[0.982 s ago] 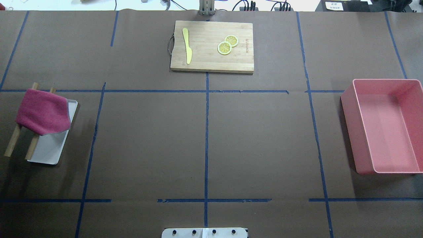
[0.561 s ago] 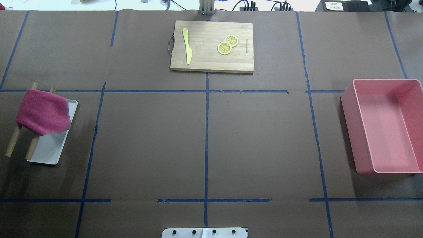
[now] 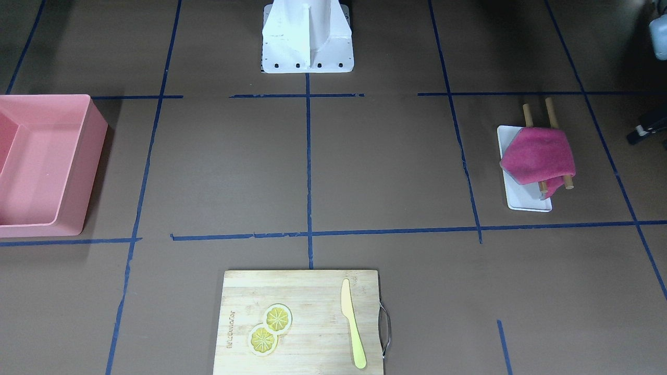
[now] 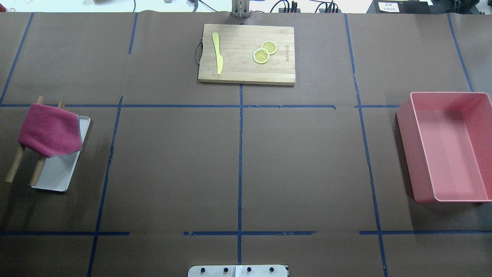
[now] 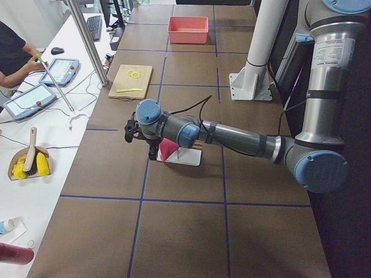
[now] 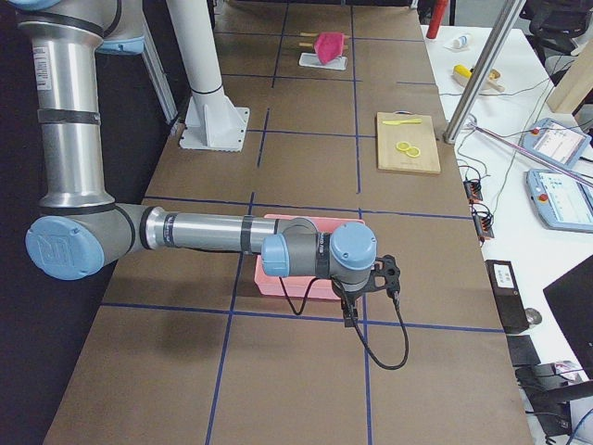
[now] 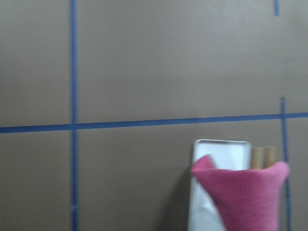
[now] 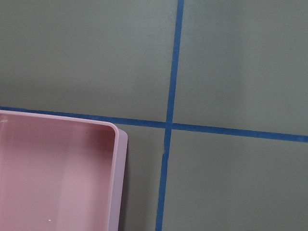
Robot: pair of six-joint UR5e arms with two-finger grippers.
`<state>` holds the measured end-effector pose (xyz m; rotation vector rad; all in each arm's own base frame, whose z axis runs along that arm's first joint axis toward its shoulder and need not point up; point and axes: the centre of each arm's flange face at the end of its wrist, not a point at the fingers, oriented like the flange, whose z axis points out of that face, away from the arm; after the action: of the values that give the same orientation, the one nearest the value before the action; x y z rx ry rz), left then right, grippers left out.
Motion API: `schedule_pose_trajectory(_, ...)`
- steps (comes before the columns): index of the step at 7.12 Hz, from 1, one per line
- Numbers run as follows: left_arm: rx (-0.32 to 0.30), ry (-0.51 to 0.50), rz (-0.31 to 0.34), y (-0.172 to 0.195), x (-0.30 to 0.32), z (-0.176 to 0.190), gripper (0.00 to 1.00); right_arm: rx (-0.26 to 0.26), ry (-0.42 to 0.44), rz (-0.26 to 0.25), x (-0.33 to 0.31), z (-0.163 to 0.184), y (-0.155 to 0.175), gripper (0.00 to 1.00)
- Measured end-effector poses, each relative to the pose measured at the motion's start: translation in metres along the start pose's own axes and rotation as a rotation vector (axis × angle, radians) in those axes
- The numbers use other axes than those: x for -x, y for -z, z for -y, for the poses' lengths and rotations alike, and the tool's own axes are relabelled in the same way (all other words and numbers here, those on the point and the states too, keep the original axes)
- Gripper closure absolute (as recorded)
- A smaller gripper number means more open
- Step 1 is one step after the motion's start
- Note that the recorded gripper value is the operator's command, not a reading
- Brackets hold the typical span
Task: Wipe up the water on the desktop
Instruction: 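Reach the left gripper to the pink towel on the white tray and grasp it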
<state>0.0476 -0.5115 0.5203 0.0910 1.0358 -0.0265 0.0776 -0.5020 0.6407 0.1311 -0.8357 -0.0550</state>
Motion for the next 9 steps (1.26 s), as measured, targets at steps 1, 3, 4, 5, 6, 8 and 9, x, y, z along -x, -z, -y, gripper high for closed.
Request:
schedule_pose_trajectory(1, 0.003, 0.022, -0.022, -0.019, -0.012, -0.008, 0.01, 0.003, 0.005, 0.001, 0.003, 0.000, -0.002, 0.00)
schedule_pose_trajectory(3, 0.037, 0.042, -0.044, -0.051, -0.026, -0.022, 0.04, 0.009, 0.005, 0.015, 0.005, -0.002, -0.005, 0.00)
schedule_pose_trajectory(4, 0.052, 0.042, -0.043, -0.060, -0.028, -0.025, 0.07, 0.010, 0.004, 0.018, 0.005, -0.002, -0.005, 0.00)
schedule_pose_trajectory(5, 0.061, 0.039, -0.039, -0.067, -0.030, -0.026, 0.10, 0.010, 0.004, 0.019, 0.005, -0.002, -0.005, 0.00)
schedule_pose_trajectory(6, 0.067, 0.033, -0.034, -0.073, -0.033, -0.027, 0.15, 0.011, 0.003, 0.019, 0.005, -0.002, -0.005, 0.00)
schedule_pose_trajectory(8, 0.079, 0.025, -0.033, -0.080, -0.038, -0.028, 0.42, 0.011, 0.004, 0.019, 0.005, -0.002, -0.005, 0.00)
schedule_pose_trajectory(9, 0.081, 0.025, -0.033, -0.081, -0.039, -0.028, 0.56, 0.010, 0.005, 0.019, 0.006, -0.001, -0.005, 0.00)
